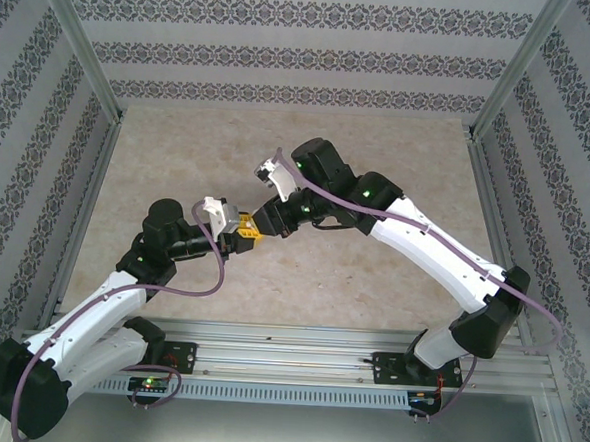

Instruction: Insert the wireless bluetooth earbuds into the charging case

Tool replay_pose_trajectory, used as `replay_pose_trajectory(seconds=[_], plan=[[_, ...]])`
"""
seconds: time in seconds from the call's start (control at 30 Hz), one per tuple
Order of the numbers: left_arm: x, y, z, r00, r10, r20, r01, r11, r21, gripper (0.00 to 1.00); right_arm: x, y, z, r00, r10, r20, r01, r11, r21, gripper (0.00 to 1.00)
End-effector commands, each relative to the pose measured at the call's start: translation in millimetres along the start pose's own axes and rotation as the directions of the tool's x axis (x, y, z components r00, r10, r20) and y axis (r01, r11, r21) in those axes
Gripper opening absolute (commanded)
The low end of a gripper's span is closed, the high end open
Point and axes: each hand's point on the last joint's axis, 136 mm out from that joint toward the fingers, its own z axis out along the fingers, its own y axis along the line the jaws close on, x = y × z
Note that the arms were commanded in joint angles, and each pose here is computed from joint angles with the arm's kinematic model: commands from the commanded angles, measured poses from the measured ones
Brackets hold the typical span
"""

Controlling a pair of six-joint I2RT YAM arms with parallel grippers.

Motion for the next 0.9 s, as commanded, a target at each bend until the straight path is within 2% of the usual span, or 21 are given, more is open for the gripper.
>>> replay_pose_trajectory(seconds=[0.0,0.23,0.3,0.37,0.67,0.87], plan=[[-21,-8,0,0.997,0.045,0.064,-0.047,0.998,0.034,0.0,1,-7,7,1.0,0.01,-0.006,-0.01,1.0,-0.014,0.22],[-18,-7,0,0.998,0.043,0.053,-0.045,0.999,0.027,0.0,6,-21,10,0.999,0.046,-0.013,-0.045,0.999,0.02,0.31],[-16,-6,0,0.998,0.04,0.049,-0.041,0.999,0.025,0.0,6,-25,10,0.998,0.059,-0.01,-0.059,0.998,0.03,0.37],[-15,-5,0,0.998,0.034,0.043,-0.035,0.999,0.019,0.0,5,-27,10,0.997,0.071,-0.005,-0.071,0.997,0.036,0.39],[-10,-2,0,0.999,0.029,0.026,-0.029,1.0,-0.001,0.0,-8,-30,-3,0.993,0.104,0.05,-0.108,0.991,0.085,0.52],[-5,12,-1,0.999,0.033,0.004,-0.033,0.996,-0.086,0.0,-18,-40,-23,0.961,0.231,0.15,-0.255,0.952,0.17,0.55]])
